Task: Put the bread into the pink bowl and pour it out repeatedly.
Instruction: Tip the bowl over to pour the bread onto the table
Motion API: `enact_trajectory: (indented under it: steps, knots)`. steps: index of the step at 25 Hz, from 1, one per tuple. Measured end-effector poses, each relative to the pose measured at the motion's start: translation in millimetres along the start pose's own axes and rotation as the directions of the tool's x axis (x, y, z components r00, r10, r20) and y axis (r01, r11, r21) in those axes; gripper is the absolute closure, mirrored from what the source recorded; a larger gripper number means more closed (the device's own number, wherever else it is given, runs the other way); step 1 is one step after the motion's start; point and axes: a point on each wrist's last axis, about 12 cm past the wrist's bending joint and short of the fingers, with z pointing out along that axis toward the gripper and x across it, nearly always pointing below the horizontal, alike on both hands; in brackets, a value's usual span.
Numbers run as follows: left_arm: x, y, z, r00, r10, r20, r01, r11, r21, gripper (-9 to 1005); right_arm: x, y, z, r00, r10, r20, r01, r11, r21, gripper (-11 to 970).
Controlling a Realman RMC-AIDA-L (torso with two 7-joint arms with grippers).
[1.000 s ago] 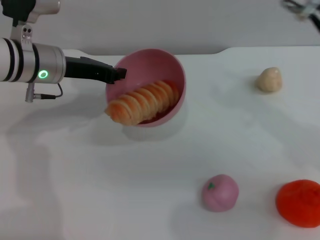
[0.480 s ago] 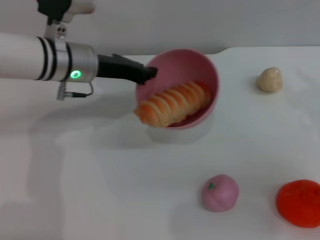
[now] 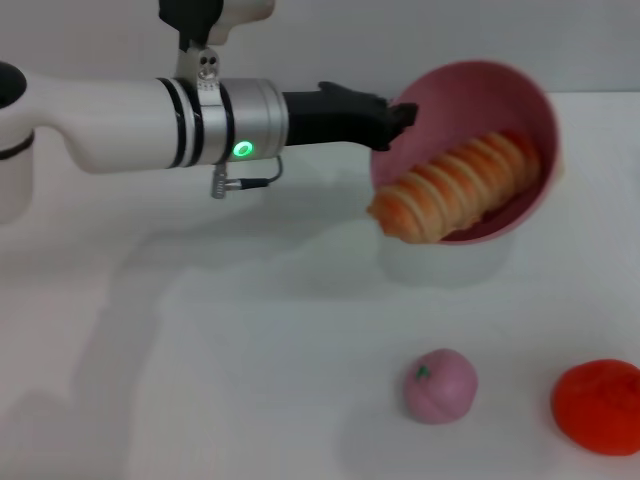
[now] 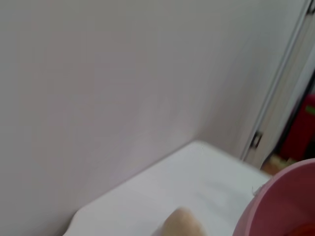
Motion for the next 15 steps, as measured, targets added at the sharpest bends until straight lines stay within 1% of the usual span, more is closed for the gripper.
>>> enact_trajectory:
  steps: [3, 10, 15]
  knots:
    - [2, -7.1, 2, 0.998, -0.006, 0.065, 0.005, 1.0, 0.02, 962, -2, -4.0, -2, 1.0, -0.011, 0.008, 0.011, 1.0, 0.011, 456]
    - [9, -12.1, -4, 0.975, -0.03, 0.219, 0.025, 0.999, 0.024, 962, -6, -3.6, -2, 0.999, -0.02, 0.03, 0.02, 1.0, -0.004, 456]
    - [13, -20.8, -1, 0.966, -0.012, 0.259, 0.002, 0.999, 0.038, 962, -6, -1.3, -1, 0.999, -0.016, 0.036, 0.017, 1.0, -0.015, 455]
